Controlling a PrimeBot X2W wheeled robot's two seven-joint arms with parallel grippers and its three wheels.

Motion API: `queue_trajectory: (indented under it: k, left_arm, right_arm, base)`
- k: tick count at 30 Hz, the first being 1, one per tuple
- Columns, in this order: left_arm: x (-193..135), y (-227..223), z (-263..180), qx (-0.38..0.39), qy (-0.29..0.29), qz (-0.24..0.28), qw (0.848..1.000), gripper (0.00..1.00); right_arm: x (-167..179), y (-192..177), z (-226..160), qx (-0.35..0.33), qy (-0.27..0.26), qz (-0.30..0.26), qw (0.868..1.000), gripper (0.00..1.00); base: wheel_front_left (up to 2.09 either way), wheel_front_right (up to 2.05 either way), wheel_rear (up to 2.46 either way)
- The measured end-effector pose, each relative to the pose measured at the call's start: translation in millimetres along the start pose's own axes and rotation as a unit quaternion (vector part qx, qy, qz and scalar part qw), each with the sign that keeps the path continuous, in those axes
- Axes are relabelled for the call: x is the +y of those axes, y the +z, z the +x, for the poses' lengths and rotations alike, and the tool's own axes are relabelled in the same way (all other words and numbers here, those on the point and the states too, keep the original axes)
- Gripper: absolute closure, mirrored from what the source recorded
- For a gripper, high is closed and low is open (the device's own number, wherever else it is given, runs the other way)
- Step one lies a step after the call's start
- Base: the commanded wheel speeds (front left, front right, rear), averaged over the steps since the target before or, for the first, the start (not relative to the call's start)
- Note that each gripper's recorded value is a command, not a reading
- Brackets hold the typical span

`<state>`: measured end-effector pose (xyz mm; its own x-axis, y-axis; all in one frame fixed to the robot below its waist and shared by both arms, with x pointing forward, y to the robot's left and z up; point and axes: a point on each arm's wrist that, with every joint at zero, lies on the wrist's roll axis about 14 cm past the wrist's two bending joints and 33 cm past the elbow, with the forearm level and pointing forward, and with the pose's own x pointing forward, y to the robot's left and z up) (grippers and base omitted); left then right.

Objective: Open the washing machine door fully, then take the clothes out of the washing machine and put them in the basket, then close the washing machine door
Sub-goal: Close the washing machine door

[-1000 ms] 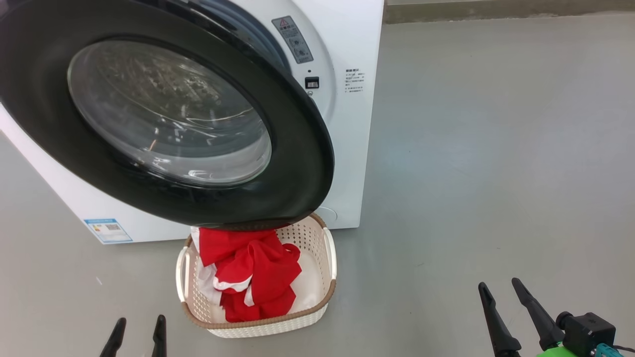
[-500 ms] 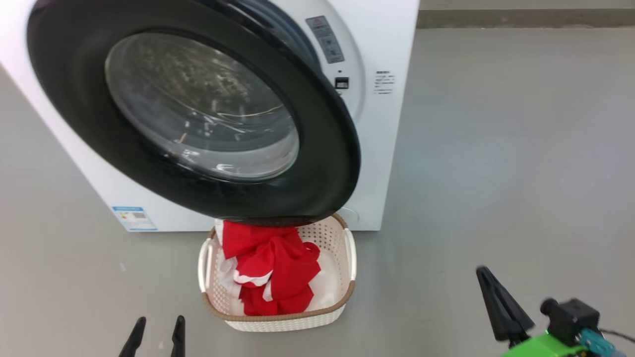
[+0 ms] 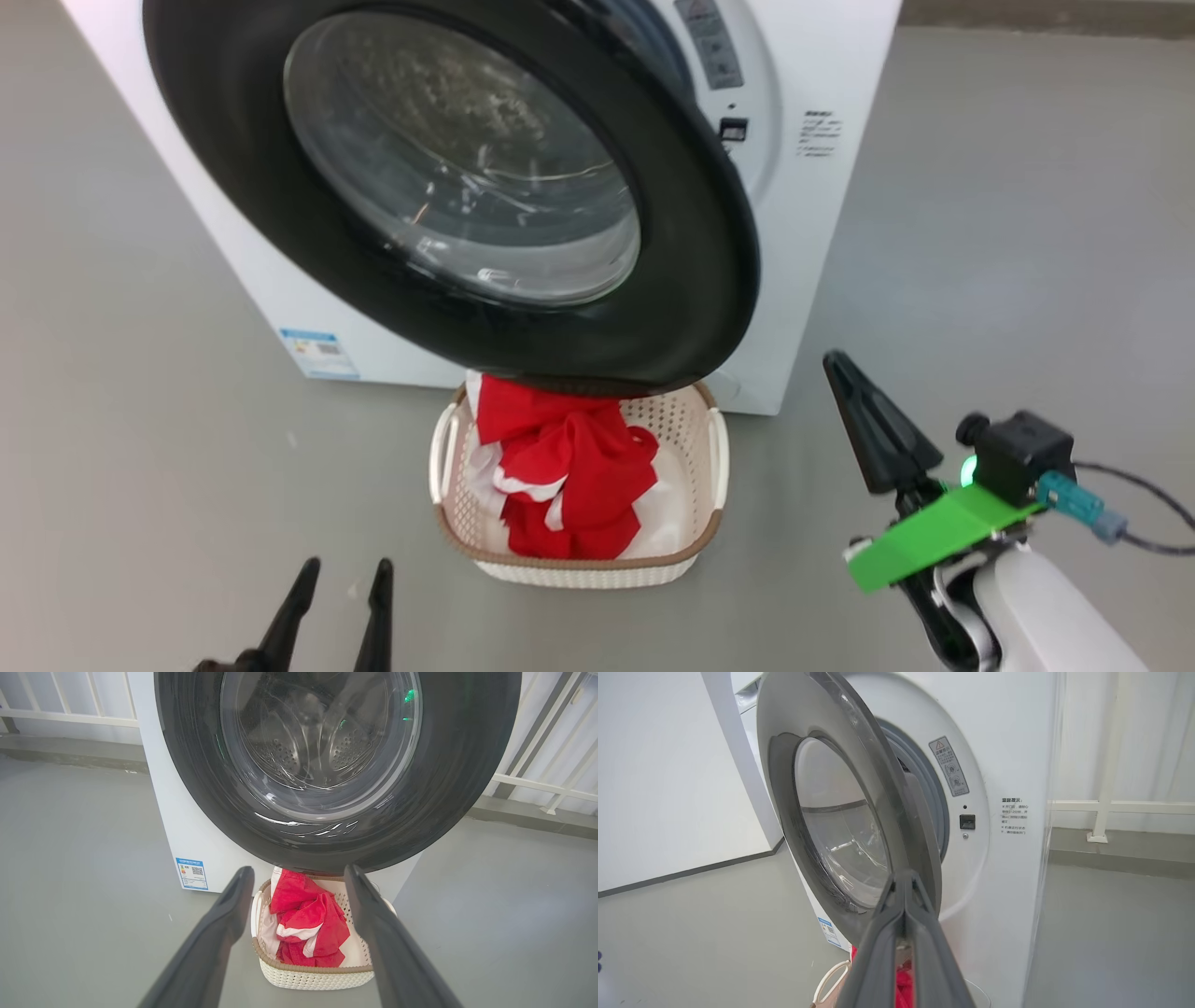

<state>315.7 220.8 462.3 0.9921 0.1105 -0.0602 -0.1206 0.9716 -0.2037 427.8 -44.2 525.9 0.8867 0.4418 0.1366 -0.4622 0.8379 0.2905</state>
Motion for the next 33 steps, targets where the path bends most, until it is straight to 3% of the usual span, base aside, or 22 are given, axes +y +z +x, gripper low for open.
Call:
queue_trajectory:
  k: [15,33]
  left_arm:
    - [0,0,25,0.005,0.006,-0.013,1.000,0.00]
    - [10,-9,40,0.022,0.027,-0.017,0.999,0.00]
  right_arm:
    - [11,-13,73,0.005,0.051,0.015,0.999,1.00]
    - [2,-34,122,0.008,0.062,0.035,0.997,1.00]
  base:
    - [0.00,0.00,0.00]
    - [0.00,0.00,0.00]
